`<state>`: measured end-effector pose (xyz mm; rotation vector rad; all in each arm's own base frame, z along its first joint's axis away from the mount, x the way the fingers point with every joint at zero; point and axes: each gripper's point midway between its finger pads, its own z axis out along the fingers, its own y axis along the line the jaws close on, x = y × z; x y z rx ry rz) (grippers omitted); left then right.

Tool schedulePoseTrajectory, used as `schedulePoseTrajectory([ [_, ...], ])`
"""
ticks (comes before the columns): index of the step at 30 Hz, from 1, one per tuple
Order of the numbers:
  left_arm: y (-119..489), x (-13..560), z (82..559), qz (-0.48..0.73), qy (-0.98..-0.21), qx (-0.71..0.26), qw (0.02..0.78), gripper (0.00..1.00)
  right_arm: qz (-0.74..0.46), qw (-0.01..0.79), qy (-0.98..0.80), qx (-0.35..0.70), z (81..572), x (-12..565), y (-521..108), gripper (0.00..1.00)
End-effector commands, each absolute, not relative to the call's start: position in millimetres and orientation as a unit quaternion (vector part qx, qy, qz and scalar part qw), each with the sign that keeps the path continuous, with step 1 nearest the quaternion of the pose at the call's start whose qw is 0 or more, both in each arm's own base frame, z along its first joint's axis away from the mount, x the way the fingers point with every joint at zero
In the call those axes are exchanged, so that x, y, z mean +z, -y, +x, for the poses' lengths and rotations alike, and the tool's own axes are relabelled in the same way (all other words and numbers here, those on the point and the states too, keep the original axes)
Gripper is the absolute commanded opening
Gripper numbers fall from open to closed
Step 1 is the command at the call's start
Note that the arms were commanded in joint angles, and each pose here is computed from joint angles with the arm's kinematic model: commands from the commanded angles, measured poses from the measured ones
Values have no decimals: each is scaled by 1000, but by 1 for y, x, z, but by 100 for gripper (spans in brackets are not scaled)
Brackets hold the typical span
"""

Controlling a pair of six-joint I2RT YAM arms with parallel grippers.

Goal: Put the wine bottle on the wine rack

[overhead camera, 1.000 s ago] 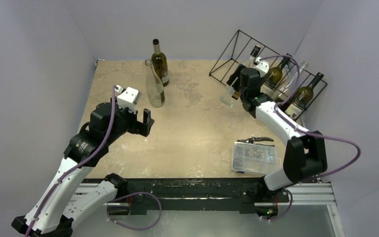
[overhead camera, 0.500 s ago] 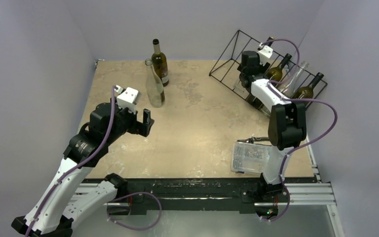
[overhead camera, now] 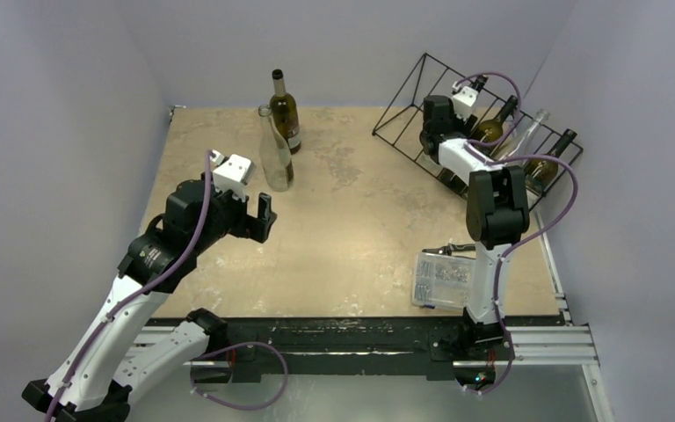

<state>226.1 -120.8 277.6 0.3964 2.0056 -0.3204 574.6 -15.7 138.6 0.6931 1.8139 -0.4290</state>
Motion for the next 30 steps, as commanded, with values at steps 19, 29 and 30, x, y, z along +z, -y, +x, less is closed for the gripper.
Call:
schedulePoseTrajectory([
  [19,121,275,235,167,-833,-124,513,94,341,598,-706,-167,603,158,22,35],
  [29,123,274,235,169,-833,-126,511,94,334,578,-728,-159,603,145,16,49],
  [30,123,275,235,169,-833,-127,511,94,334,576,-729,-159,602,144,16,51],
])
